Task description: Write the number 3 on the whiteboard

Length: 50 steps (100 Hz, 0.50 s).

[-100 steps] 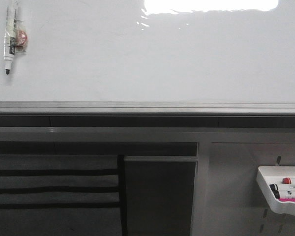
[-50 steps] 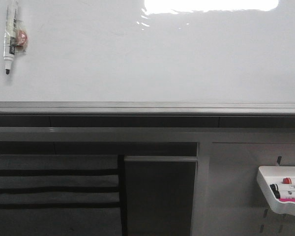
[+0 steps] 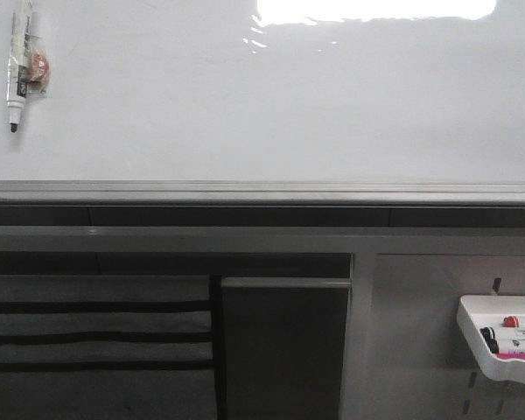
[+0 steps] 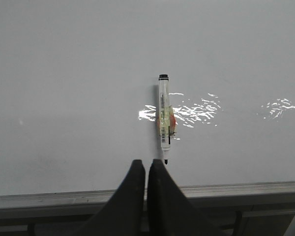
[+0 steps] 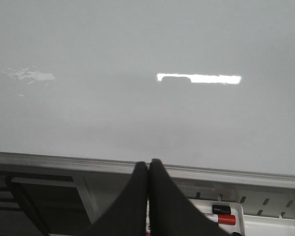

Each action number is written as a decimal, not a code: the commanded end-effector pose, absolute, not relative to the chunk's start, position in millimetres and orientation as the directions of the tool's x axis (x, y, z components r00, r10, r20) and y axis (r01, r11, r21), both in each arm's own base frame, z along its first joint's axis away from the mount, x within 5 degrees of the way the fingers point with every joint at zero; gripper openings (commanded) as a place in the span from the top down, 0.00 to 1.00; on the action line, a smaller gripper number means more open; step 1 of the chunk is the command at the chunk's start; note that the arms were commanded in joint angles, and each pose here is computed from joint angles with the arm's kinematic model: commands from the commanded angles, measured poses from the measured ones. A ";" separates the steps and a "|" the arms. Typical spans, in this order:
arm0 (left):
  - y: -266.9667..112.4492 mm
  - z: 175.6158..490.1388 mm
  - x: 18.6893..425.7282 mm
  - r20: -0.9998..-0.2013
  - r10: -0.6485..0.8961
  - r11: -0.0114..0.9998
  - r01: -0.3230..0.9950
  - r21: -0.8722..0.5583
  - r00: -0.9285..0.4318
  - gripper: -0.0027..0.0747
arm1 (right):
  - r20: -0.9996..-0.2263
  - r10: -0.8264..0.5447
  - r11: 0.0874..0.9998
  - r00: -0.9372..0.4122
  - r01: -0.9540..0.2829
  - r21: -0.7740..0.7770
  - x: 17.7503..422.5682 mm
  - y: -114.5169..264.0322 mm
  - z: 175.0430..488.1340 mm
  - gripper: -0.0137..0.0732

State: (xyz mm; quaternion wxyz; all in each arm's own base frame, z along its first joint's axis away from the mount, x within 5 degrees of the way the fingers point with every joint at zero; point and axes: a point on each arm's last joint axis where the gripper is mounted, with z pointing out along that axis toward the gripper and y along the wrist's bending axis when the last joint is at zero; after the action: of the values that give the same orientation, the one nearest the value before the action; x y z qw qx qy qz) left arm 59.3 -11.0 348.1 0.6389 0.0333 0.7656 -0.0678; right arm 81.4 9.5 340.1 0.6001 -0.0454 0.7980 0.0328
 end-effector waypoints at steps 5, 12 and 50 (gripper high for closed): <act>-10.9 357.7 64.9 -0.990 -0.052 0.989 0.133 -0.070 -0.131 0.99 | -0.979 -0.037 0.995 -0.202 -0.100 -0.017 86.1 8.5 355.4 0.92; -10.7 356.1 65.4 -0.990 -0.046 0.989 0.130 -0.064 -0.135 0.99 | -0.979 -0.037 0.995 -0.202 -0.100 -0.017 86.1 8.5 355.4 0.92; -9.3 359.1 69.6 -0.995 0.057 0.991 0.126 0.046 -0.087 0.37 | -0.984 -0.034 0.995 -0.175 -0.096 -0.018 86.6 8.2 357.8 0.38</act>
State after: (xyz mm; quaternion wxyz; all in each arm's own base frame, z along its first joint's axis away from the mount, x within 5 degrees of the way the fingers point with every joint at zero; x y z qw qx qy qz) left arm 64.2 -9.1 344.5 0.6377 0.0588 0.7674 -0.0305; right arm 83.9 9.6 339.0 0.5945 -0.0455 0.8021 0.0329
